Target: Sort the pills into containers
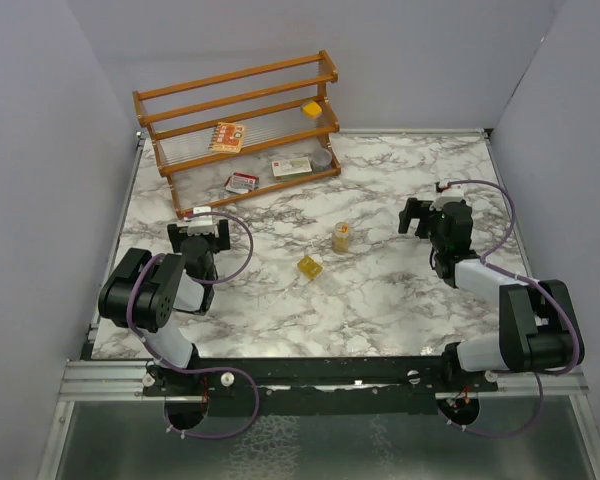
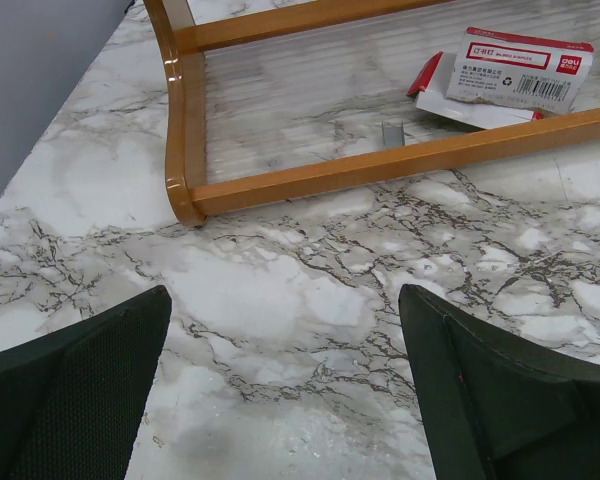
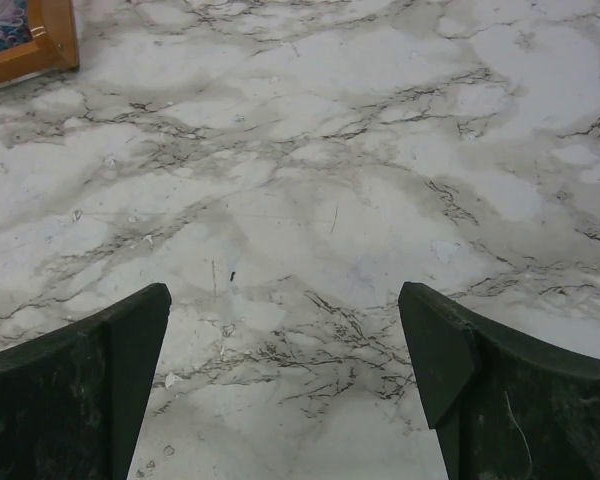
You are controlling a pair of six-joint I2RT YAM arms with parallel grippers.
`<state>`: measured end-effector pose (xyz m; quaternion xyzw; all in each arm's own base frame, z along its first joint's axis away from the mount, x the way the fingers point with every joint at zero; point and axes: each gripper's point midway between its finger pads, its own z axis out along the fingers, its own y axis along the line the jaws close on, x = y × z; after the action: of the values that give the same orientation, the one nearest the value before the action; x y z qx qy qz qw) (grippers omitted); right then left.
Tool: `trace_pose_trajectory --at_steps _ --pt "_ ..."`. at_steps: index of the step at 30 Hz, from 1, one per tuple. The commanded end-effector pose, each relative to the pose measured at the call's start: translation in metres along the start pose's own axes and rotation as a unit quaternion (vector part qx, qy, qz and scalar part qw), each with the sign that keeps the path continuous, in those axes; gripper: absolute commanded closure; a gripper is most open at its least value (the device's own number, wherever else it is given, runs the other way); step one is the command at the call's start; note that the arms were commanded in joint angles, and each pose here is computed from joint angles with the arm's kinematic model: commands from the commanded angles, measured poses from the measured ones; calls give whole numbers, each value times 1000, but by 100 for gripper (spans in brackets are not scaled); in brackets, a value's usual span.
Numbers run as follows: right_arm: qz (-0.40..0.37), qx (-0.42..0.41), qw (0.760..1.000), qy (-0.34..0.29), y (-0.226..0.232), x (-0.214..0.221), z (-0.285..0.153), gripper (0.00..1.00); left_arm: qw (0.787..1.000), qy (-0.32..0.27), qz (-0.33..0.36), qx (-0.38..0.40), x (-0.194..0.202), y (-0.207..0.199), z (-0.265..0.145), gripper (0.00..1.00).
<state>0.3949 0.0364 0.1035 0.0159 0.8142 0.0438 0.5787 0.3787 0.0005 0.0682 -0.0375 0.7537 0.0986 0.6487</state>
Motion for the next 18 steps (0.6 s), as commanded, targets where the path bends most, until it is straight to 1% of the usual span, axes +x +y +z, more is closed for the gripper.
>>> trace_pose_trajectory --at_steps 1,8,13,18 --pt "2 6 1000 -6 -1 -4 -1 0 1000 -9 -10 -12 -7 5 0 1" --pt "6 21 1000 -6 -6 -2 0 0 1000 -10 -10 -12 -7 5 0 1" --pt "22 30 999 -8 -8 -6 2 0 1000 -10 -10 -12 -7 5 0 1" --pt "14 2 1000 -12 2 -9 0 0 1000 -9 -9 -12 -6 5 0 1"
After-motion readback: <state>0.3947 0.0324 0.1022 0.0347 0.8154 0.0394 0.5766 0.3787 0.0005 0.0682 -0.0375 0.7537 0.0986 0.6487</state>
